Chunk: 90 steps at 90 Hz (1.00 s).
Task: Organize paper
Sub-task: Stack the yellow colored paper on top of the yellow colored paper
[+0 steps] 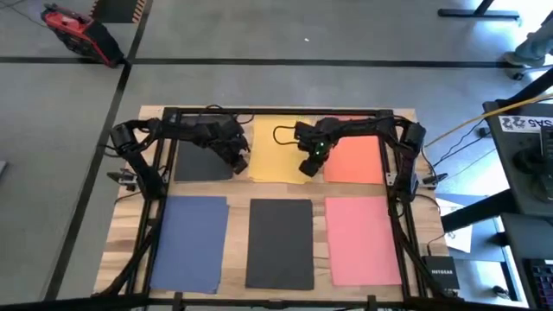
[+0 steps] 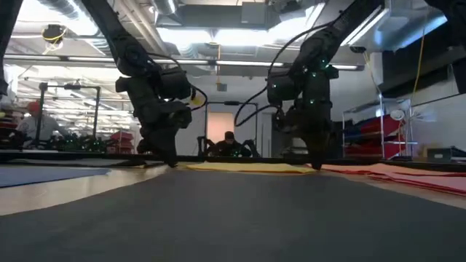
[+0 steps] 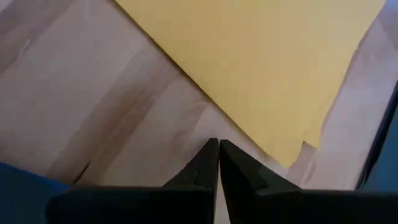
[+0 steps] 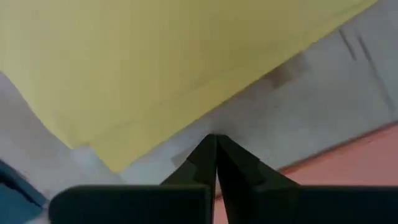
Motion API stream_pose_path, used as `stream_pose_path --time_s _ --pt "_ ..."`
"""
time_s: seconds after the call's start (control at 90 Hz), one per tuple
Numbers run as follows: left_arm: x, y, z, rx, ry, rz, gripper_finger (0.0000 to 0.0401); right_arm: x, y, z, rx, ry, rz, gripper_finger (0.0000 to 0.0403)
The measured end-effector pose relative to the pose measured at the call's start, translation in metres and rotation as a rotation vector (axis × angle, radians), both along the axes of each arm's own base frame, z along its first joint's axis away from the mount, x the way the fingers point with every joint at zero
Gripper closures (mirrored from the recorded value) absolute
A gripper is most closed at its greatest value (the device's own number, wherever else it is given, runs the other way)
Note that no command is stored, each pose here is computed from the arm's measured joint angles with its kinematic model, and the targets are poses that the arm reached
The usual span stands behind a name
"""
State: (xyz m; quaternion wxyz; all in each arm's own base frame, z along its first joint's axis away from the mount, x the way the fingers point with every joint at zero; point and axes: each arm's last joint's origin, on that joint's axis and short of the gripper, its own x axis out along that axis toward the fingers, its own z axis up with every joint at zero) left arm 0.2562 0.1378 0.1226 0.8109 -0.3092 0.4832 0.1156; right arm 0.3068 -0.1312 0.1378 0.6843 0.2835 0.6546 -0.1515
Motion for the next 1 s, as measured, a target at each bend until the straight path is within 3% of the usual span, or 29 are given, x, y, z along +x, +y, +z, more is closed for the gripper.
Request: stream_pose_path --time_s 0.5,1.0 --pt "0.016 -0.014 -0.003 -0.016 -0.047 0.008 0.0401 0.008 0.003 0.0 0.0 -0.063 -0.013 0.0403" --pt "0.013 -0.013 0.002 -0.061 -0.043 0.035 0.0401 0.007 0.003 0.0 -0.002 -0.057 -0.001 0.0403"
